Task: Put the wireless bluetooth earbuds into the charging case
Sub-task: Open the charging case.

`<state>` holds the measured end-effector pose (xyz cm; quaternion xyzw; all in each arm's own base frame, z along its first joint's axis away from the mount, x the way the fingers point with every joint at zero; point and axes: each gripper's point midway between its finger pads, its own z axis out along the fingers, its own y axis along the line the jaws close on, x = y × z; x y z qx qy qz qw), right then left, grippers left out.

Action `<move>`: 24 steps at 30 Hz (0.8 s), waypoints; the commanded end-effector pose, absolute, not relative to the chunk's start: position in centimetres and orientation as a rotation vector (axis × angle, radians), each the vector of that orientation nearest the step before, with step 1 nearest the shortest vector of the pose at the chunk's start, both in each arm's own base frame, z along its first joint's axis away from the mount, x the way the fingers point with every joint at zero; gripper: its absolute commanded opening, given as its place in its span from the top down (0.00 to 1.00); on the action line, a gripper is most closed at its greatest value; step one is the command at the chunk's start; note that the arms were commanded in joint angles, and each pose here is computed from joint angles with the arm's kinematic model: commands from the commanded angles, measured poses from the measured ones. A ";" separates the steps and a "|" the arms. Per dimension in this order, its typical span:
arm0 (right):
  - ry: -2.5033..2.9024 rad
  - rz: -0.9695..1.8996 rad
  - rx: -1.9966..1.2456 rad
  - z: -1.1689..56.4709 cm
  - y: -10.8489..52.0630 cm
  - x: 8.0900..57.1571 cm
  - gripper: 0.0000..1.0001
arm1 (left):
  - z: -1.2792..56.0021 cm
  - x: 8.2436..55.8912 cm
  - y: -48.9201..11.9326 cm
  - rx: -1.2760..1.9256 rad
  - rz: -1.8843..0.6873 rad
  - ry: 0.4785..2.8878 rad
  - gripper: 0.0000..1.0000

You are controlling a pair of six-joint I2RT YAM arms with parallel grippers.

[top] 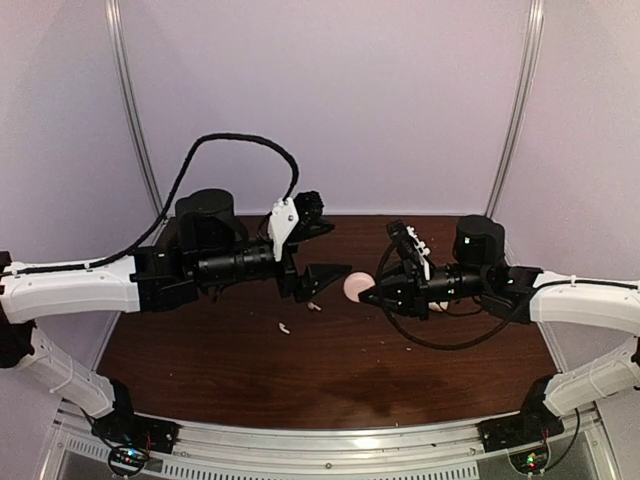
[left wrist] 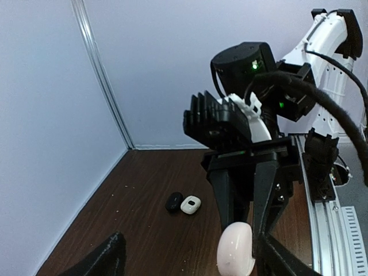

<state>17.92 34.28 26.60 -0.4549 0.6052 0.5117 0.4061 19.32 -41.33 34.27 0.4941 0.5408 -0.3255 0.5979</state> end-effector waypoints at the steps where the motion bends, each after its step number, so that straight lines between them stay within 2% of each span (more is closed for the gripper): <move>1: 1.489 1.234 -1.150 27.8 34.2 17.9 0.89 | 31.7 18.0 -43.3 1.255 -0.888 1.341 0.23; 10: 1.454 1.238 -1.168 28.1 34.2 17.0 0.89 | 30.5 20.3 -43.2 1.198 -0.881 1.407 0.35; 17: 1.439 1.252 -1.187 28.0 34.2 16.5 0.90 | 31.3 22.3 -41.5 1.099 -0.883 1.428 0.40; 24: 1.437 1.254 -1.194 27.8 34.3 16.4 0.91 | 31.5 23.1 -41.1 1.064 -0.855 1.439 0.41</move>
